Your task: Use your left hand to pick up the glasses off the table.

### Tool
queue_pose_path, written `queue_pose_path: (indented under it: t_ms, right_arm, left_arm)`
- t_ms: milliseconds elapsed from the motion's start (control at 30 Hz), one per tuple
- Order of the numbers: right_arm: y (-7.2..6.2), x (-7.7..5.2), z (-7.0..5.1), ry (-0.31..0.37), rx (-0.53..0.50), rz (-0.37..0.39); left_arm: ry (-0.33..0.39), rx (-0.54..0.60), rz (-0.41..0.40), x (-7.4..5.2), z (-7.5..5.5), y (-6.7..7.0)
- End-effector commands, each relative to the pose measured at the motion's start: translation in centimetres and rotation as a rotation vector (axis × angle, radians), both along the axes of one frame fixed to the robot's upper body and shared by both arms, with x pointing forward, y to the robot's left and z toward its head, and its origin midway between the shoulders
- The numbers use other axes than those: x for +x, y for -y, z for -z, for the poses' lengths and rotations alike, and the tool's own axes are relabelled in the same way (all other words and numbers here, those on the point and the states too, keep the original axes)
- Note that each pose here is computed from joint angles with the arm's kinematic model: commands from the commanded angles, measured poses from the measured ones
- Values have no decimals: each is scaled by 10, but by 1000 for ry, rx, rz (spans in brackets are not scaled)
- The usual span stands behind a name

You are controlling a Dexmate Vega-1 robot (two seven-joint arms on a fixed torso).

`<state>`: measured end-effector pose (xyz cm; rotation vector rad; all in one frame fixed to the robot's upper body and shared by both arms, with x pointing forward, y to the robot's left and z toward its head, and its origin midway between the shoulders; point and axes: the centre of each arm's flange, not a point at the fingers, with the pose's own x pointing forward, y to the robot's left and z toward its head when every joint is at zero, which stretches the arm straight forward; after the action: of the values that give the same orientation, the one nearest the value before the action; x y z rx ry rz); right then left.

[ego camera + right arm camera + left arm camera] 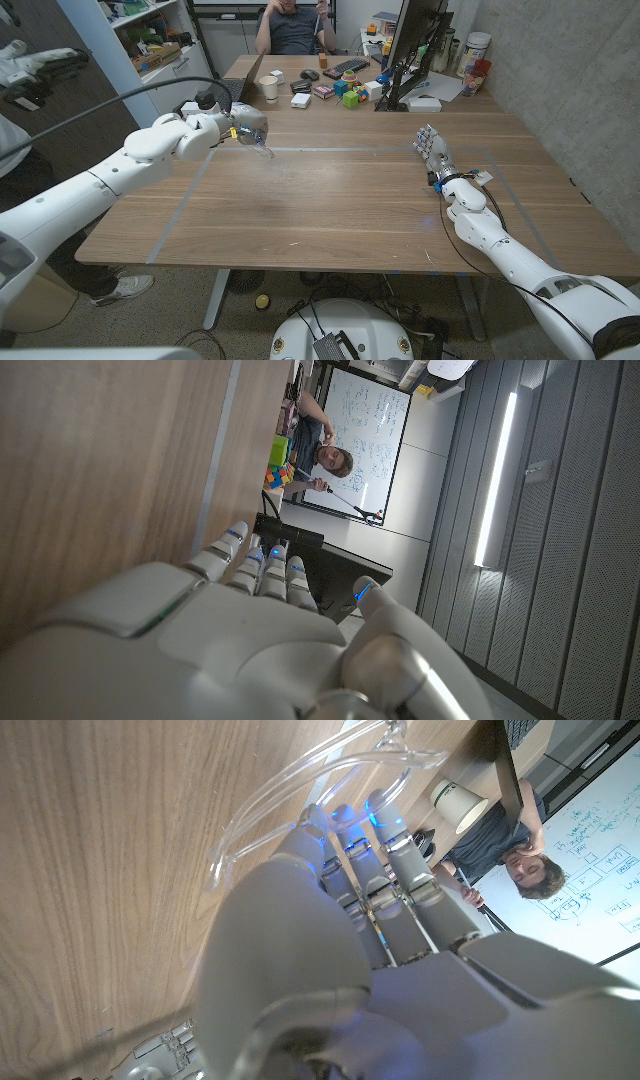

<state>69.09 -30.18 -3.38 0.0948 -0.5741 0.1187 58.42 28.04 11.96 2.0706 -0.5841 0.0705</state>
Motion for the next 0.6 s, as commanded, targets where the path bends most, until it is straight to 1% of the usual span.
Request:
queue_pose_path:
  t_ms: [33, 333, 600]
  right_arm:
    - [2, 0, 1, 0, 5, -3]
    - [3, 0, 1, 6, 7, -3]
    - [2, 1, -1, 13, 6, -7]
  left_arm:
    - [57, -8, 10, -13, -12, 3]
    - [81, -10, 13, -19, -17, 5]
    - [107, -10, 10, -26, -24, 4]
